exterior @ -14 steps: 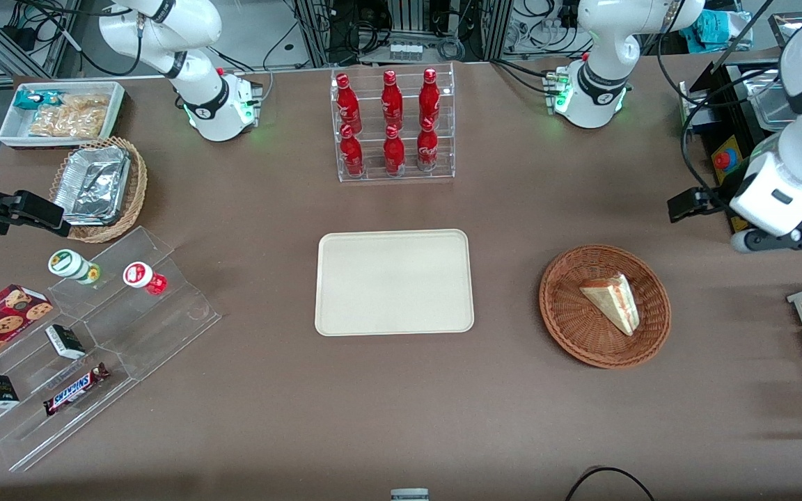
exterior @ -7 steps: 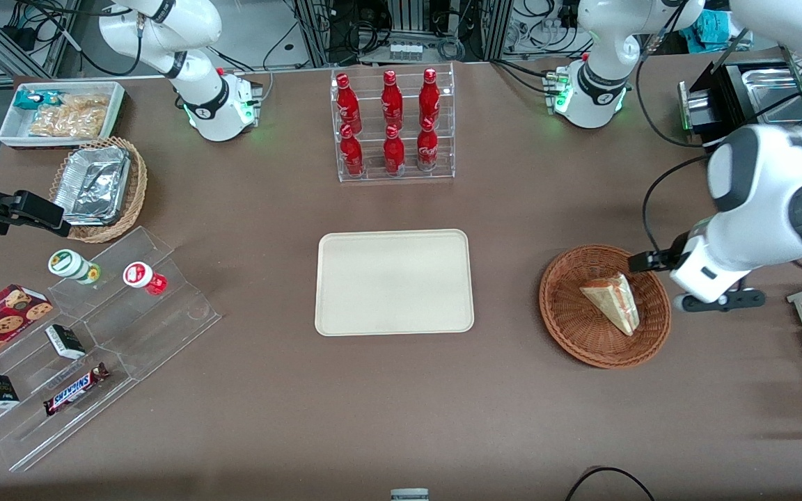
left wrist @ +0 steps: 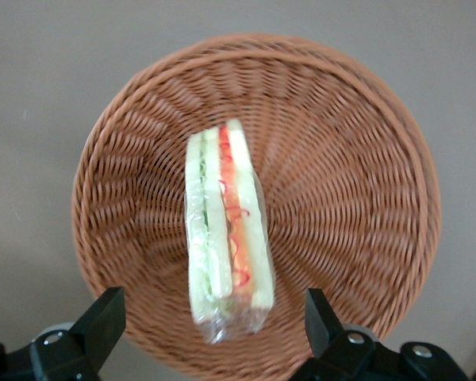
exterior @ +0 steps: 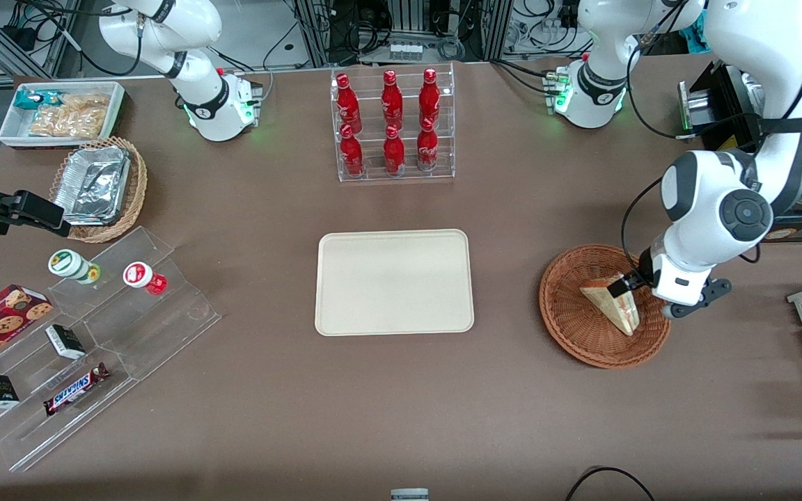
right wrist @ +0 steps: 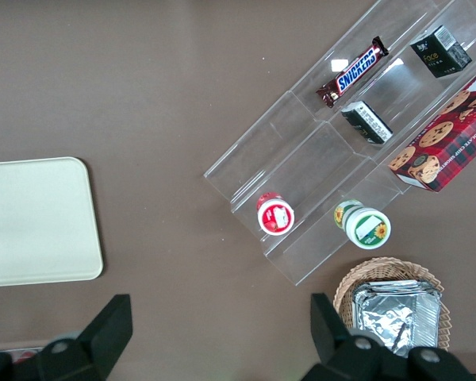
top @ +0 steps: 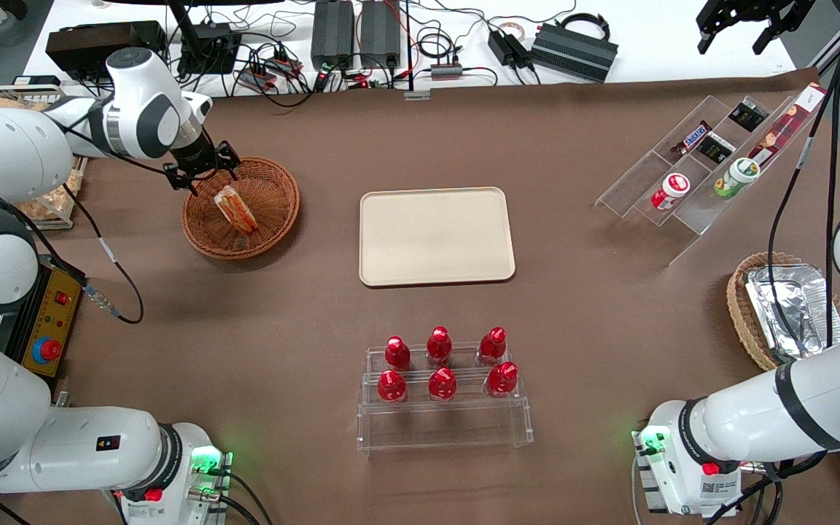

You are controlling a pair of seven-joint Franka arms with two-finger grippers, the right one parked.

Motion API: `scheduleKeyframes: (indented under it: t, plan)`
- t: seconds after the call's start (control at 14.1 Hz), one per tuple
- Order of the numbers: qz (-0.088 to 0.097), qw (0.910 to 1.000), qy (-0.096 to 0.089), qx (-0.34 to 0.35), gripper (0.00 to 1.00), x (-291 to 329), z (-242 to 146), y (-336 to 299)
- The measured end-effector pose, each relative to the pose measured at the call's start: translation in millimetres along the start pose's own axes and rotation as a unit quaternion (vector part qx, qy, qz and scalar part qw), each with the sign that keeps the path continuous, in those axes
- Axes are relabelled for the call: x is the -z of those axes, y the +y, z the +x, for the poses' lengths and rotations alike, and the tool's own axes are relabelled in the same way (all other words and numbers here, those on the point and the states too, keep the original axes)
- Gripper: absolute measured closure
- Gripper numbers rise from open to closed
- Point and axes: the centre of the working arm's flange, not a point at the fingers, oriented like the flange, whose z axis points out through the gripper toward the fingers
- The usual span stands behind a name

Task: Place sandwich from basket to tray
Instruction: 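Lower the left gripper and close it on the wrapped sandwich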

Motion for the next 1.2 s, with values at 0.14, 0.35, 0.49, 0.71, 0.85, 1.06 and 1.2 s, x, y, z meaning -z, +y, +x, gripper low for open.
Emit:
scheduleKeyframes:
  t: [0.14,0.35,0.49,0.71,0.85,1.06,1.2]
  plan:
    - [-0.009,0.9956,0.007,0.093,0.00,-11.5,-1.8,1.4]
    - [-0.006,0.9905,0.002,0.138,0.00,-25.7,-2.2,2.1]
    - [0.000,0.9896,-0.005,0.144,0.00,-37.1,-2.7,1.7]
    - [0.001,0.9891,-0.009,0.147,0.00,-55.3,-2.1,2.4]
    - [0.002,0.9890,-0.012,0.147,0.02,-66.4,-2.5,2.8]
    - [0.001,0.9891,-0.011,0.147,0.32,-68.9,-0.1,5.5]
    - [-0.004,0.9892,-0.007,0.146,0.52,-58.9,5.7,10.1]
